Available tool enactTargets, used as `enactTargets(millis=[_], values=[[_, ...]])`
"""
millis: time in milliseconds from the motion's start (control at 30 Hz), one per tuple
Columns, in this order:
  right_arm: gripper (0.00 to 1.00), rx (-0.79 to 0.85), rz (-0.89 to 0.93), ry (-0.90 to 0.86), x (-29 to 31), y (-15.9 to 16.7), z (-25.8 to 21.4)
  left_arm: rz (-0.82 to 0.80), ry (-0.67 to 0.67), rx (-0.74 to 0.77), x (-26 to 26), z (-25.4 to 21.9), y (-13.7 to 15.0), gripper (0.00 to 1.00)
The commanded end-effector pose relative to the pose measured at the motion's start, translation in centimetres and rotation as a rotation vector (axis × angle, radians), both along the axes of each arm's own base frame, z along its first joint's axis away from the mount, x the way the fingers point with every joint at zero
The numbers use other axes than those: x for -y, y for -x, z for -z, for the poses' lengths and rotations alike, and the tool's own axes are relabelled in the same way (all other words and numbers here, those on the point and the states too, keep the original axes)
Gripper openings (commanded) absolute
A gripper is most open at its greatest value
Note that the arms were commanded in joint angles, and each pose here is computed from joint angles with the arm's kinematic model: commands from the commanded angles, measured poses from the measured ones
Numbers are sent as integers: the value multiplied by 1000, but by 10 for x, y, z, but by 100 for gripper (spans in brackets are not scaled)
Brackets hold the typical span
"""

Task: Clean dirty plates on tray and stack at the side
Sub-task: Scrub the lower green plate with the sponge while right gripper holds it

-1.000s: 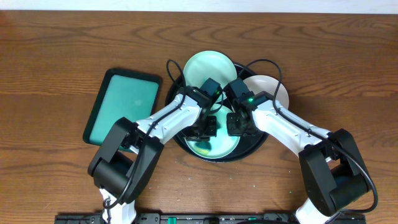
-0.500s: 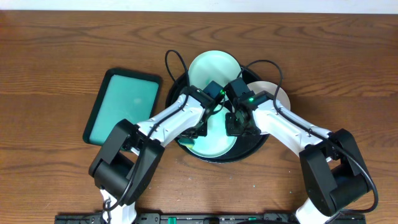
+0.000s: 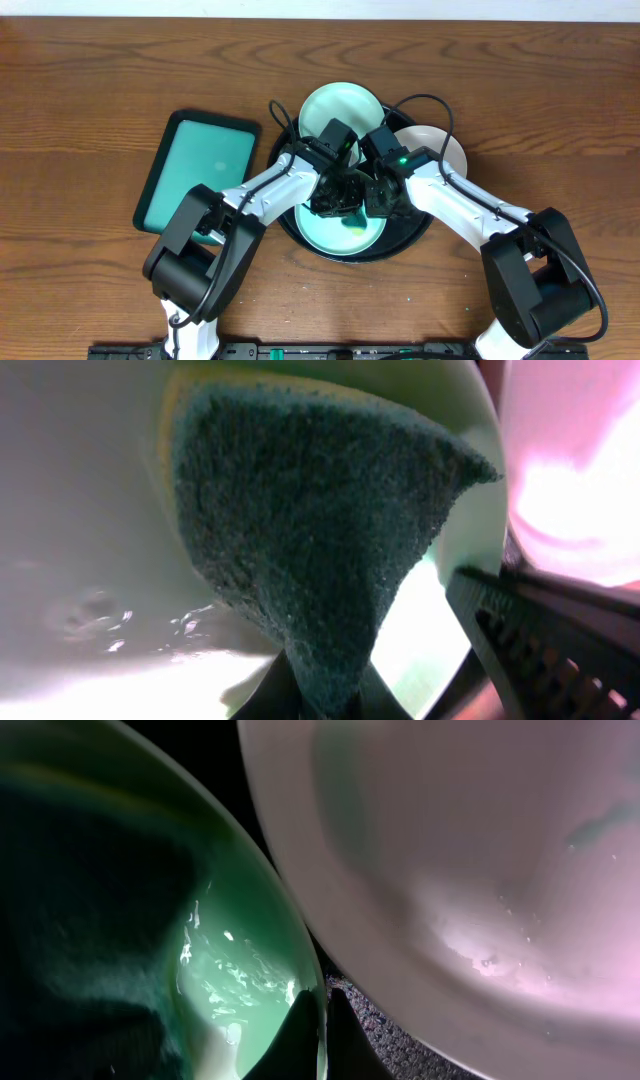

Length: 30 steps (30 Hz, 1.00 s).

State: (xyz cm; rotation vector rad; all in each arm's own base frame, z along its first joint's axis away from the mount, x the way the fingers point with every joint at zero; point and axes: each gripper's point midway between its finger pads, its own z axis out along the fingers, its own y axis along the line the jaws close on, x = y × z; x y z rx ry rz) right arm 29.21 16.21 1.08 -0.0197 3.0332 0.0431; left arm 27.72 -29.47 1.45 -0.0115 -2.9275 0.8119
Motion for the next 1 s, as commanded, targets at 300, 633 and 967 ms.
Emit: enactTargets(millis=[300,633,967], values=[[1,17,-11,31,5,-1,-3,140,212,-246,22,-8,57,7],[1,16,-11,32,5,-1,-3,-81,-355,-50,-83,21,10,7],[1,17,-11,32,5,-1,-3,-204,-507,101,-130,-1,-30,7]])
